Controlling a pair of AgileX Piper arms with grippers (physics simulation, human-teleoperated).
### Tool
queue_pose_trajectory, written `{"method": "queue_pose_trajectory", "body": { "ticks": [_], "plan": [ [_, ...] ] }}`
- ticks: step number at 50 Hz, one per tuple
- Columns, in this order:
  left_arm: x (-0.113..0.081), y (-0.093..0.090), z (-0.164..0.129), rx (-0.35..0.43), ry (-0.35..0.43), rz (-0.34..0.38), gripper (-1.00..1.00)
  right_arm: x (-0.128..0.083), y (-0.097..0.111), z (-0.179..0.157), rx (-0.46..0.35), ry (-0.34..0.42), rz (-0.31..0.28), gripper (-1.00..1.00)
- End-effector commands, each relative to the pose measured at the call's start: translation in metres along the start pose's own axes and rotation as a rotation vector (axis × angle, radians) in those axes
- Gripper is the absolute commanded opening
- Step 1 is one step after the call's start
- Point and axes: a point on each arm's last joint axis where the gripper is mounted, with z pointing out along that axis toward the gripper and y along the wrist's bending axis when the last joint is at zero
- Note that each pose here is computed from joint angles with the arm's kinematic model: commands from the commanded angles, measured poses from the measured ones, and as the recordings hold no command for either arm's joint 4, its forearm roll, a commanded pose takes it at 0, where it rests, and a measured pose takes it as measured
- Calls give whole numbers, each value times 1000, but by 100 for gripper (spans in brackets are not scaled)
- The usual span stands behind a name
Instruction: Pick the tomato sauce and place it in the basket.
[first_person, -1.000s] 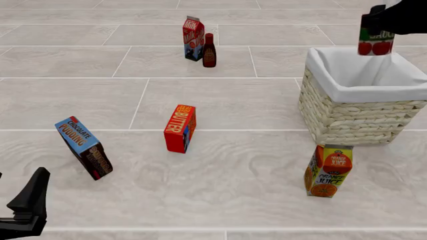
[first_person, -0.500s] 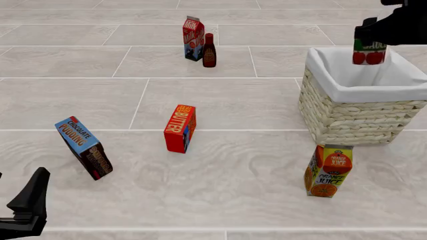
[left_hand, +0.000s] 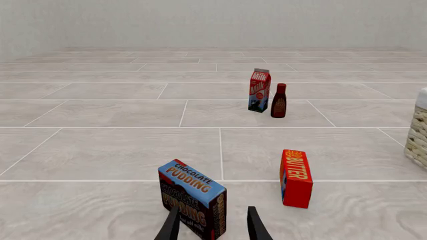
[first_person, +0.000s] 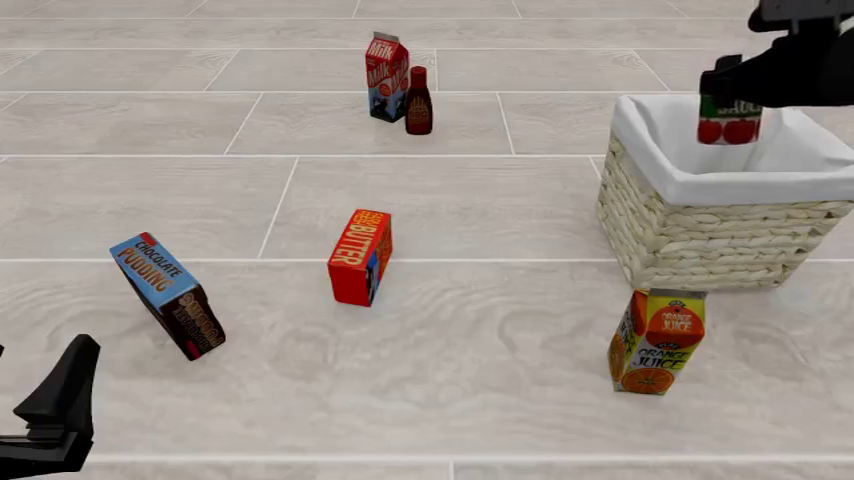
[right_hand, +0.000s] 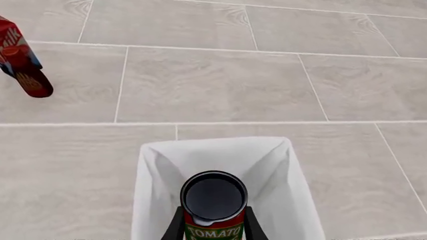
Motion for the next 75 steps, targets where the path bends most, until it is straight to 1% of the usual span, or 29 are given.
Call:
{"method": "queue_pose_trajectory", "body": {
  "ticks": [1, 25, 75],
  "plan": [
    [0, 0, 0, 0, 0, 0, 100, 7, -1, 8, 3, 10, 17, -100],
    [0, 0, 0, 0, 0, 0, 100, 22, -2, 24, 7, 38, 24, -100],
    [0, 0, 0, 0, 0, 0, 100, 41, -5, 67, 11, 83, 36, -100]
  ]
}}
